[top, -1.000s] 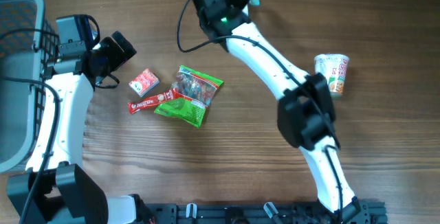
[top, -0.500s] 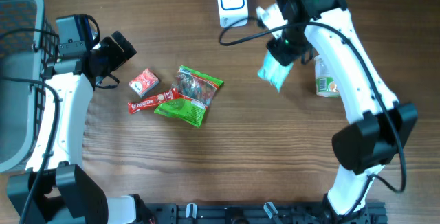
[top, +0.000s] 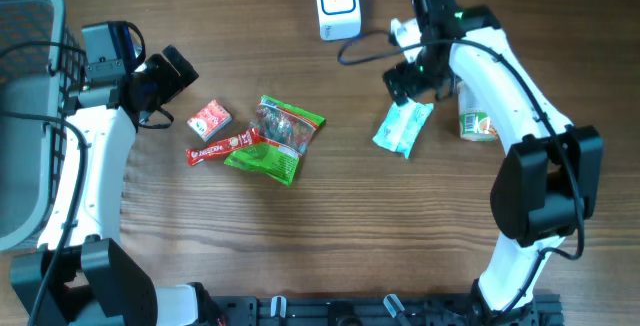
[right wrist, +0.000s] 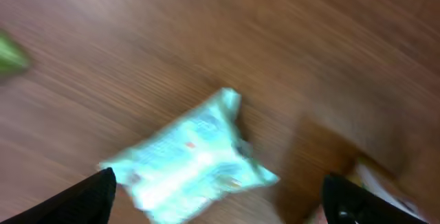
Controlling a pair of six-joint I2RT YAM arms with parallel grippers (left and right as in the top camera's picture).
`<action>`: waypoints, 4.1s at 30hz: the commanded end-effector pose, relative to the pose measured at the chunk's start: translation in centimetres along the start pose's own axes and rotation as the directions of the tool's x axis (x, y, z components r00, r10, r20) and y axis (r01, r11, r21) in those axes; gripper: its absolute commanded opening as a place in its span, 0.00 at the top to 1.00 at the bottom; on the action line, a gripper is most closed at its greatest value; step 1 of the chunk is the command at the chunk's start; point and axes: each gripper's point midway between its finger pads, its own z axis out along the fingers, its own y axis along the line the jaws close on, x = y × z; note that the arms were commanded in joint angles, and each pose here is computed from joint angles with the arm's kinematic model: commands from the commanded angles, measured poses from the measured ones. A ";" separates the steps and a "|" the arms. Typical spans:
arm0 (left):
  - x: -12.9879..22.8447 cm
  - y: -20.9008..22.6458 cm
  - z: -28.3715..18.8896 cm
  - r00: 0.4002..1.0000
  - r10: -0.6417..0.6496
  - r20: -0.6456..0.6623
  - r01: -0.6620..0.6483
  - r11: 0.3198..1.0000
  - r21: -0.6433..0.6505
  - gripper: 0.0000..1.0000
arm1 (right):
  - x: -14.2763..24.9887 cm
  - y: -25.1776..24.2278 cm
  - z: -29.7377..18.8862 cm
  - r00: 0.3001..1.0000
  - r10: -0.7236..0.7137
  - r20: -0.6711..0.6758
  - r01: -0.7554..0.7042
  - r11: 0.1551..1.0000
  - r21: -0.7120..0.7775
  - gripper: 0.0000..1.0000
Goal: Scan the item barcode
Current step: 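Lower the mint pack onto the table beside the cup noodles, then open the right gripper and lift it off the mint pack, then move the right gripper to the green snack bag and grasp it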
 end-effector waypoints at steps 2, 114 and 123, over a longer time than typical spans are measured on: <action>-0.2 0.2 0.0 1.000 0.000 0.008 0.000 1.000 -0.008 0.00 | -0.8 7.3 -1.4 0.986 0.168 -0.013 -0.161 0.917 -0.364 0.05; -0.2 0.2 0.0 1.000 0.000 0.008 0.000 1.000 -0.008 0.00 | 7.5 14.9 4.7 0.993 0.116 -0.022 -0.115 0.993 0.038 0.96; -0.2 0.2 0.0 1.000 0.000 0.008 0.000 1.000 -0.008 0.00 | 6.0 5.2 2.8 0.999 0.039 0.011 -0.040 0.938 0.343 0.76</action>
